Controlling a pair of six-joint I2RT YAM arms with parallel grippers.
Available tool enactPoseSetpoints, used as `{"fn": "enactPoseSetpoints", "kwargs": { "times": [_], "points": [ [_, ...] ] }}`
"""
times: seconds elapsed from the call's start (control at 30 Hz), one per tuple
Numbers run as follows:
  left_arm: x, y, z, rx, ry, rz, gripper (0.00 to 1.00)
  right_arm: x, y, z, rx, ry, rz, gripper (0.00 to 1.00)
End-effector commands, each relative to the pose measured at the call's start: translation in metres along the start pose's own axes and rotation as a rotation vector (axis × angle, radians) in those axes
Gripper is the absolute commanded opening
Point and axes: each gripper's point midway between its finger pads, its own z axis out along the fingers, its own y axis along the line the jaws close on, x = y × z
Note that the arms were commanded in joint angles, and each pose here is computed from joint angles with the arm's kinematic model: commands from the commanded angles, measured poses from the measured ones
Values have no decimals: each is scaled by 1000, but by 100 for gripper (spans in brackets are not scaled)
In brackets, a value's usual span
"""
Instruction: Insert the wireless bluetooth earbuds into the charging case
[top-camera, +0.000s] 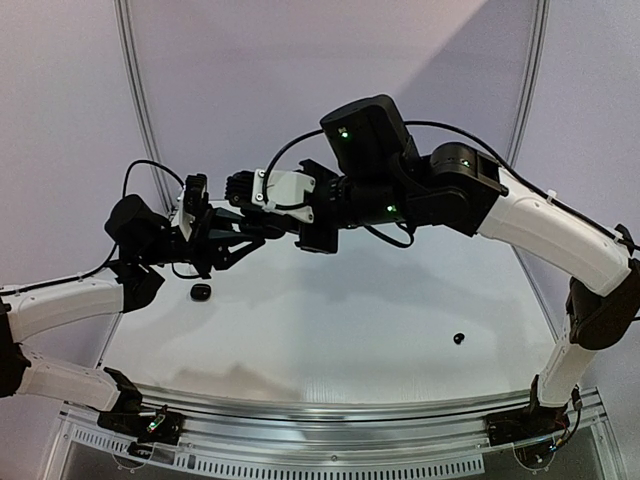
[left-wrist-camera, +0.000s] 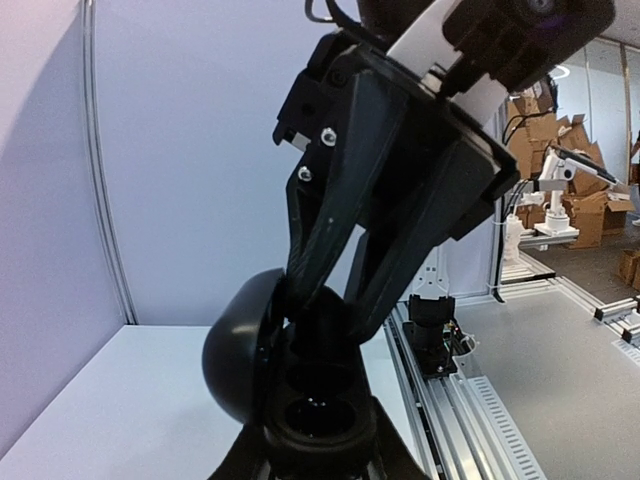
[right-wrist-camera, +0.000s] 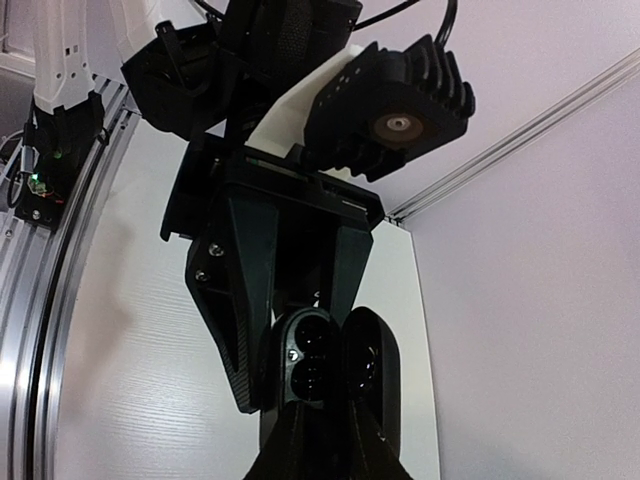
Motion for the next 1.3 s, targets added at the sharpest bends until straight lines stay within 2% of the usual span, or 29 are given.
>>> {"fn": "enactPoseSetpoints", "kwargs": {
  "times": [0.0, 0.97, 1.27],
  "points": [
    [-21, -26, 4, 117, -55, 97, 0, 28, -11, 3, 17, 70, 50, 16],
    [-19, -23, 5, 108, -47, 40, 0, 4, -13, -9, -71, -74, 164, 30],
    [-19, -23, 5, 110, -45, 41, 0, -1, -22, -11, -44, -99, 190, 34]
  ]
}}
